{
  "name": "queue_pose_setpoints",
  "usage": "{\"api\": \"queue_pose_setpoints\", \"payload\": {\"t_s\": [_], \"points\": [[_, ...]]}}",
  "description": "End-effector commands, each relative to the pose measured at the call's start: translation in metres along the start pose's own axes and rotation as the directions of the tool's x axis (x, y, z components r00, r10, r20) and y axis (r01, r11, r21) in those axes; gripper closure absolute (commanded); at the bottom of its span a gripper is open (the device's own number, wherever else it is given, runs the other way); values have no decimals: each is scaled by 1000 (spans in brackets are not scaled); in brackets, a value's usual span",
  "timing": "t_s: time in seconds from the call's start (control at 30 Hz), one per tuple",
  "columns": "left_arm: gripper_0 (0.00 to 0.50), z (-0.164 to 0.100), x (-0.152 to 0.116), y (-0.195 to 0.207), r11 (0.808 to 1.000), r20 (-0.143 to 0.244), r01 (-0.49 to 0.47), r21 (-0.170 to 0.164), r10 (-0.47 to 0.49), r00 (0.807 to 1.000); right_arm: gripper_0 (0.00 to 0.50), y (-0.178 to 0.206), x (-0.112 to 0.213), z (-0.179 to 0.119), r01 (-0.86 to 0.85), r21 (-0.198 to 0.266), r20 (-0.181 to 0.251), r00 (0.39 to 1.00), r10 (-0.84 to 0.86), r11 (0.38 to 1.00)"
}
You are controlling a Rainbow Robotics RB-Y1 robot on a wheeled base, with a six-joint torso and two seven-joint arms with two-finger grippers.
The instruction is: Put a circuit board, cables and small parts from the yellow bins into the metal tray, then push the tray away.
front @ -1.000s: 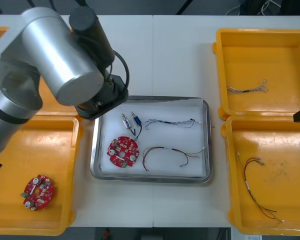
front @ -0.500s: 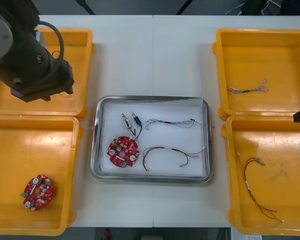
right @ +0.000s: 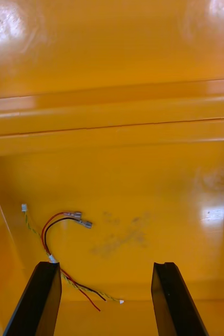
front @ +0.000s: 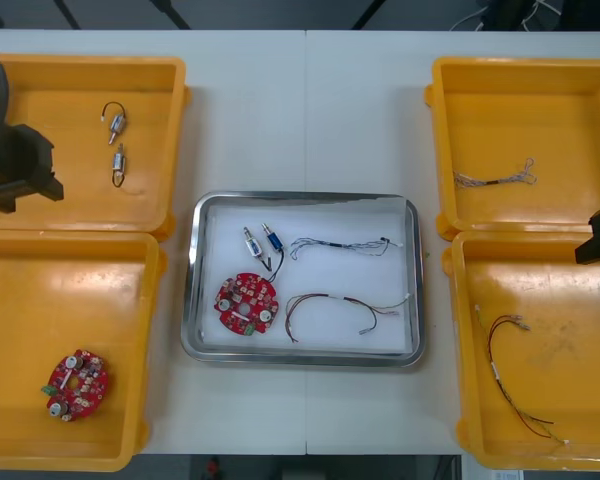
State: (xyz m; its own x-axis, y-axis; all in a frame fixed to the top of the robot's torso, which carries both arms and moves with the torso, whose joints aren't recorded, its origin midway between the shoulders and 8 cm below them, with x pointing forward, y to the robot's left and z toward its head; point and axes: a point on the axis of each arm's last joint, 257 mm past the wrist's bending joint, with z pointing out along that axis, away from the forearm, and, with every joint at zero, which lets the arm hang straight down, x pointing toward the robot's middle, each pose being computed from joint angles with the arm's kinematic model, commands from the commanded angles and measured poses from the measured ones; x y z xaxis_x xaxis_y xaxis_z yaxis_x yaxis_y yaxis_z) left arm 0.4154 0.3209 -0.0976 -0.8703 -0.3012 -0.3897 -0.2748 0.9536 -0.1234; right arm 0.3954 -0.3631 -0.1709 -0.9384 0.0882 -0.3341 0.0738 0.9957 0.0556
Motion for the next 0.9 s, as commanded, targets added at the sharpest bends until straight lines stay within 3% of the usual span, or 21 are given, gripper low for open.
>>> {"api": "queue_pose_setpoints", "payload": {"t_s": [0.03,0.17,0.33,0.57,0.6,0.7,0.83,0.87,0.9], "points": [[0,-9,0,31,997,51,-78,-26,79,996,0,35,0,-6,165,-11,2,986,-165,986],[0,-3,5,46,999,71,-49,-11,49,996,0,60,1,-9,259,-17,7,966,-259,966],[0,0,9,66,998,86,-45,-46,49,995,0,91,10,-13,381,-31,13,924,-381,924],[0,12,19,77,998,89,-50,-45,54,995,0,134,27,-24,512,-114,14,857,-514,851],[0,17,22,78,998,85,-51,-38,54,995,0,147,33,-27,548,-140,23,835,-550,825],[0,23,26,79,998,83,-59,-31,61,995,0,165,41,-28,642,-162,46,764,-644,750],[0,23,27,81,996,78,-83,-39,86,993,0,192,51,-26,756,-170,75,650,-756,632],[0,23,27,81,996,78,-83,-39,86,993,0,192,51,-26,756,-170,75,650,-756,632],[0,23,27,83,993,73,-112,-47,116,991,0,202,55,-24,797,-165,84,598,-797,581]]}}
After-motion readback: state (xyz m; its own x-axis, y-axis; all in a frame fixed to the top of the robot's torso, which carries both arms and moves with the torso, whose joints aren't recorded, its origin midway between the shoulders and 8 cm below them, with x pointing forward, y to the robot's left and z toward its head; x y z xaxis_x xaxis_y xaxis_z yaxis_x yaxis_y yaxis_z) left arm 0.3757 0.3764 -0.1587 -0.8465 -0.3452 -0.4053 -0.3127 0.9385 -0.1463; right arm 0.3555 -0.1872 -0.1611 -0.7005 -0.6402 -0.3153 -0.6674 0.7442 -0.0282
